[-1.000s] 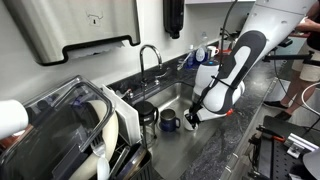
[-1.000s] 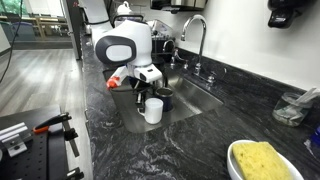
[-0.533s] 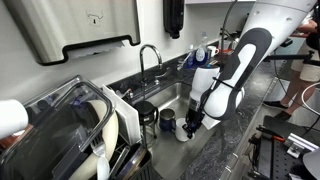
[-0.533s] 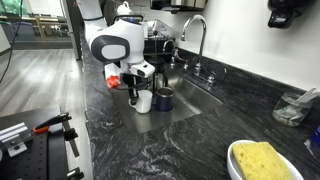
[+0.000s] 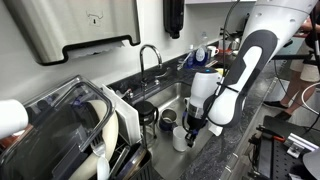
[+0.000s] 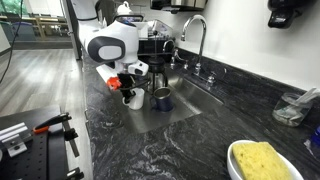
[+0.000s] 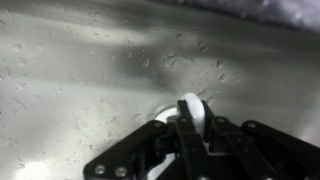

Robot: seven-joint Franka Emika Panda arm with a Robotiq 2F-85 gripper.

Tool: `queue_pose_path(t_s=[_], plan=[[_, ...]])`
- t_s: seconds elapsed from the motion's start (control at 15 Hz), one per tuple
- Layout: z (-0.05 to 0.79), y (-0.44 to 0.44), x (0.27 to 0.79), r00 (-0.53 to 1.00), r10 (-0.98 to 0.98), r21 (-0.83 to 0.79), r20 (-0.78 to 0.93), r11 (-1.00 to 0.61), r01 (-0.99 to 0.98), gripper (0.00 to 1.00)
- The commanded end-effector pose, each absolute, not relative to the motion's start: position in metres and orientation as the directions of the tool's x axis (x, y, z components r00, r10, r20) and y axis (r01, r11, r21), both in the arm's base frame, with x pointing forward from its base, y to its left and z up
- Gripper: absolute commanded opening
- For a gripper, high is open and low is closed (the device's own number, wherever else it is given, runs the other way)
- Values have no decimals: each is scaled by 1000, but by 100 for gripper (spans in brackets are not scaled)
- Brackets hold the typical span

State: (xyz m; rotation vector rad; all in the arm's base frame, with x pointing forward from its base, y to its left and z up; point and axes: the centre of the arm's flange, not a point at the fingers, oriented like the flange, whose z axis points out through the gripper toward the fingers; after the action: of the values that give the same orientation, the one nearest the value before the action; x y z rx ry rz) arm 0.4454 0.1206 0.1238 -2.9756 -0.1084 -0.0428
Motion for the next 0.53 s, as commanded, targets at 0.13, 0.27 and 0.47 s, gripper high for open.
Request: queue_pose_path(t_s=[0.13,0.27,0.47], plan=[[119,125,438,966,252,-134,59,-957,258,3],[120,126,438,954,292,-117,69,-947,299,3],[119,126,437,948,313,-112,64,-941,318,40]])
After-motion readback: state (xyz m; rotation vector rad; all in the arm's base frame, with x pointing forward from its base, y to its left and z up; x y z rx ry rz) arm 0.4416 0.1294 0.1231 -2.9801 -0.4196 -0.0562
